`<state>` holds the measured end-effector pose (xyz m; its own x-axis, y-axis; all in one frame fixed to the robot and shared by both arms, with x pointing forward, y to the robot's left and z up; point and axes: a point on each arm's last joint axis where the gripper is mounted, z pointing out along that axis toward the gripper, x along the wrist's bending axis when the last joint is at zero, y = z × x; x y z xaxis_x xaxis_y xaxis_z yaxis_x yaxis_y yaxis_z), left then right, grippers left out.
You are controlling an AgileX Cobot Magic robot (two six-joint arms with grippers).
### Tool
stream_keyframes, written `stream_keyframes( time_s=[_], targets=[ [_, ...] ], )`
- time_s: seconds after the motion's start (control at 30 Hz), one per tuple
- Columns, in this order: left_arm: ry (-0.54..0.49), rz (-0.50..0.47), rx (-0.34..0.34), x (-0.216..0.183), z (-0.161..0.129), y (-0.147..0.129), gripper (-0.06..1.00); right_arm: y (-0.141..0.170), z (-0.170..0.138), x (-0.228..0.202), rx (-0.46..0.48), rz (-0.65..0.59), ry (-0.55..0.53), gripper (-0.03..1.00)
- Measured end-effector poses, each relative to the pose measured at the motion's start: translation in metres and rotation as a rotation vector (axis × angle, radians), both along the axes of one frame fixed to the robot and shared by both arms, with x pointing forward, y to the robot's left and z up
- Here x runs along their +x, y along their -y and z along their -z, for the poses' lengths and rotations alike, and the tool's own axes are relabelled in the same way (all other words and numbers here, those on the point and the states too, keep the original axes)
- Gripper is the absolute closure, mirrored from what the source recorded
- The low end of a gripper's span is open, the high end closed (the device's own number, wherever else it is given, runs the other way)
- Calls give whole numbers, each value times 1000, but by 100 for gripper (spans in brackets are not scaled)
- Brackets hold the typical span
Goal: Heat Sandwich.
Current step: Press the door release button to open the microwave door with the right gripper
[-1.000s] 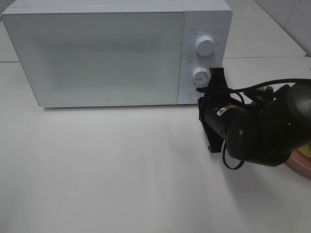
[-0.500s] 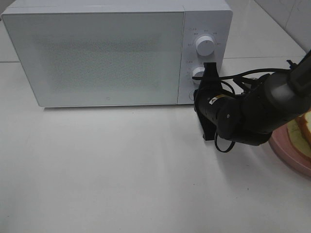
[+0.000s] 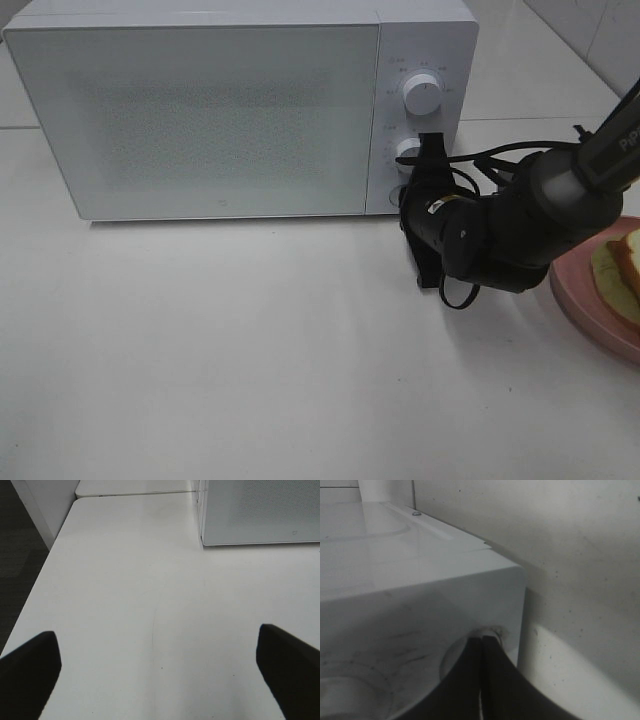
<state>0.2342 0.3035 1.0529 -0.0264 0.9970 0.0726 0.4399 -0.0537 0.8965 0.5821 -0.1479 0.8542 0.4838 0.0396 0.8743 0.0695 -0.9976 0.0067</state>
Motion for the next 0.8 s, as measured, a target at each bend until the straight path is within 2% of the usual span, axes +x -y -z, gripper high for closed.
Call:
stream_keyframes(
  time_s=[0.8],
  targets=[
    [0, 0, 0, 0, 0, 0, -5, -3, 1, 7, 15, 40, 67, 94]
  ],
)
